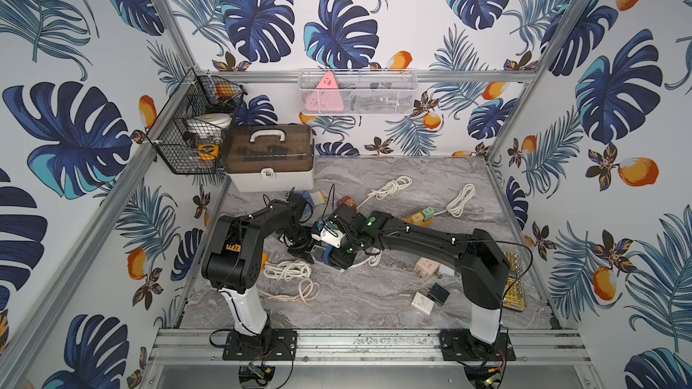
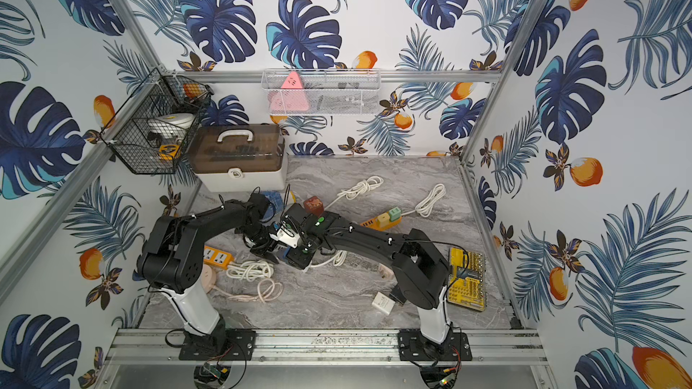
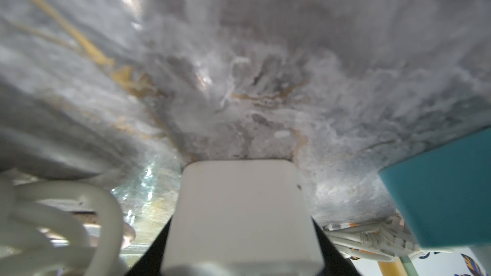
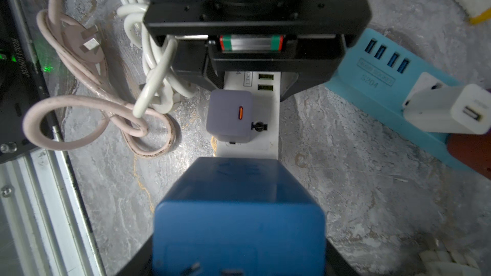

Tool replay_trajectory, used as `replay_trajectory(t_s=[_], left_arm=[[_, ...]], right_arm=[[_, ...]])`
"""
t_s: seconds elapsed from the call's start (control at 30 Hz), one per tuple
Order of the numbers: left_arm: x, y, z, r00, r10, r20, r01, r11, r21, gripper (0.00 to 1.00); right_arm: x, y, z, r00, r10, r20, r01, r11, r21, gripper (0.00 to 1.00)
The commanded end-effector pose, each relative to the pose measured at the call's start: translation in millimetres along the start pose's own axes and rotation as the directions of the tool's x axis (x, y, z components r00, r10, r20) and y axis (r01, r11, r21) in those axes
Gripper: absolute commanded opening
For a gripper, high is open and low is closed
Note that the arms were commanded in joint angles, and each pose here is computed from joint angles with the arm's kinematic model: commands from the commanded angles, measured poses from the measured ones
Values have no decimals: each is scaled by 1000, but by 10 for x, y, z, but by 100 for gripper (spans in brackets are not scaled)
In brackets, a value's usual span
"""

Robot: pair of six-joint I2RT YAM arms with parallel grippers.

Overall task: Pull the plug off the socket
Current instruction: Remove the plug from the socket.

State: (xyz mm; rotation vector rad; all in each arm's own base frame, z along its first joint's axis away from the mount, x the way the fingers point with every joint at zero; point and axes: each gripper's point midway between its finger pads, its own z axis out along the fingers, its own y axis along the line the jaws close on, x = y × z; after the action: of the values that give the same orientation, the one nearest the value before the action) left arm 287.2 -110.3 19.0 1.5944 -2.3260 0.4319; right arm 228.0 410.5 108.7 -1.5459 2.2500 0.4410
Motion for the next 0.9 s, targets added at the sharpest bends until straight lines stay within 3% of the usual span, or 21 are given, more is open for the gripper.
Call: replay_trajectory(t_s=[0.0, 0.33, 0.57, 0.7, 0.87], left_arm=[[-356, -77, -28, 979, 51, 198, -54, 998, 12, 0], [-323, -108, -32, 981, 50, 188, -57, 998, 32, 0], [-322, -116, -41, 980, 55, 189, -63, 997, 33, 0], [-319, -120, -49, 980, 60, 190, -67, 997, 33, 0], [-322, -127, -73, 978, 63, 197, -71, 997, 34, 0]], right_arm=[[-2, 236, -130, 999, 42, 3, -41, 992, -119, 25], [13, 95, -281, 996, 90, 4, -90, 996, -18, 24], [190, 228, -643, 952, 306, 3, -305, 951, -53, 26], [737, 288, -724, 853, 497, -158, -500, 866, 17, 28], [1550, 394, -861, 646, 683, -340, -663, 723, 193, 31]])
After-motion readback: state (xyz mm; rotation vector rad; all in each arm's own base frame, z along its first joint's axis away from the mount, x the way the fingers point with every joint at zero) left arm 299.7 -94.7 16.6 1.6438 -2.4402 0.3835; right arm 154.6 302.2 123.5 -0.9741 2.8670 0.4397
